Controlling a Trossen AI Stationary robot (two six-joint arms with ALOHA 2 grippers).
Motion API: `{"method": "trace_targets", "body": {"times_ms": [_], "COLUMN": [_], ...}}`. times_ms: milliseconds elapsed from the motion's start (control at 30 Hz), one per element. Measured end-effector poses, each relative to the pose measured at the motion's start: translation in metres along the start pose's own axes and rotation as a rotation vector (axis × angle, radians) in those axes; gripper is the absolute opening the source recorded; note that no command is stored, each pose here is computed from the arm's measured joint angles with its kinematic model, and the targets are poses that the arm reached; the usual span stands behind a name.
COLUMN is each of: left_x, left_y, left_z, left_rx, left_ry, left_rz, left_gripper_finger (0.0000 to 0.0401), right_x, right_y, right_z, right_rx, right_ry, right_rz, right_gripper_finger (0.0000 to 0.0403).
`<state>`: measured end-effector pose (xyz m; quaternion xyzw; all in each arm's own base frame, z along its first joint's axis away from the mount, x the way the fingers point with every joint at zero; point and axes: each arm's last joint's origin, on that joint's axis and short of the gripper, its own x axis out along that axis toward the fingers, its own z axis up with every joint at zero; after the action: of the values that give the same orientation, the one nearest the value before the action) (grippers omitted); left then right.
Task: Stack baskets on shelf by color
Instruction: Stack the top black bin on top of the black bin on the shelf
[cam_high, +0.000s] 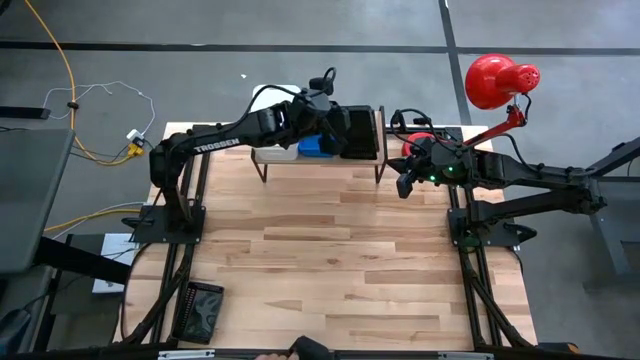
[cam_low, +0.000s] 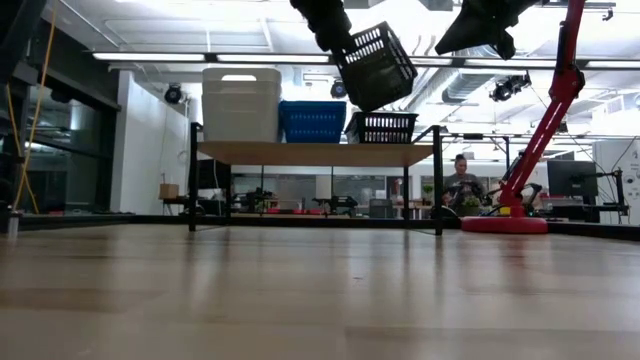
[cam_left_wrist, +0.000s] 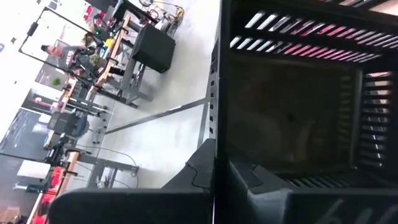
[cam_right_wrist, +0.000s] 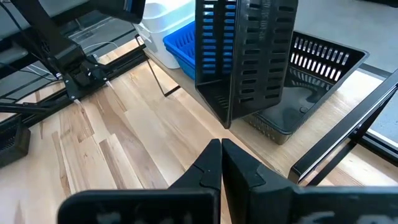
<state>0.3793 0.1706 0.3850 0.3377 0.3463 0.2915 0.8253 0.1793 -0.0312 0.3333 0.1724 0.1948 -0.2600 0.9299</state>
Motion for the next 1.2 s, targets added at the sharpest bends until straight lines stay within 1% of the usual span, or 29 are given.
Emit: {"method": "trace_targets", "body": {"times_ms": [133, 267, 733, 833, 933, 1033, 1100, 1200], "left_x": [0.008, 0.015, 0.016, 0.013, -0.001, -0.028, -0.05, -0.086], "left_y": [-0.006, -0.012, -0.012, -0.011, 0.0, 0.017, 0.028, 0.043], "left_z": [-0.001, -0.002, -0.002, -0.002, 0.004, 0.011, 0.014, 0.016], "left_rx": [0.009, 0.018, 0.016, -0.004, -0.072, -0.141, -0.189, -0.33], "left_ry": [0.014, 0.033, 0.037, 0.041, 0.019, -0.025, -0.075, -0.201], "left_rz": [-0.011, -0.02, -0.012, -0.002, 0.012, -0.02, -0.085, -0.216], "left_gripper_finger": [0.0002, 0.0014, 0.0079, 0.0096, 0.0112, 0.0121, 0.0122, 0.0105], "right_x": [0.0, 0.0, 0.0, 0.0, 0.0, 0.005, 0.011, 0.03], "right_y": [0.0, 0.0, 0.0, 0.0, 0.001, 0.005, 0.01, 0.019], "right_z": [0.0, 0.0, 0.0, 0.001, 0.004, 0.007, 0.009, 0.005], "right_rx": [0.0, 0.009, 0.0, 0.002, 0.011, 0.001, -0.006, -0.032], "right_ry": [0.0, 0.0, 0.0, -0.009, -0.044, -0.07, -0.064, -0.001], "right_rz": [0.0, 0.0, 0.0, -0.005, -0.012, 0.026, 0.097, 0.173], "right_gripper_finger": [0.0, 0.0, 0.0, 0.0, 0.0, 0.0, 0.0, 0.0]}}
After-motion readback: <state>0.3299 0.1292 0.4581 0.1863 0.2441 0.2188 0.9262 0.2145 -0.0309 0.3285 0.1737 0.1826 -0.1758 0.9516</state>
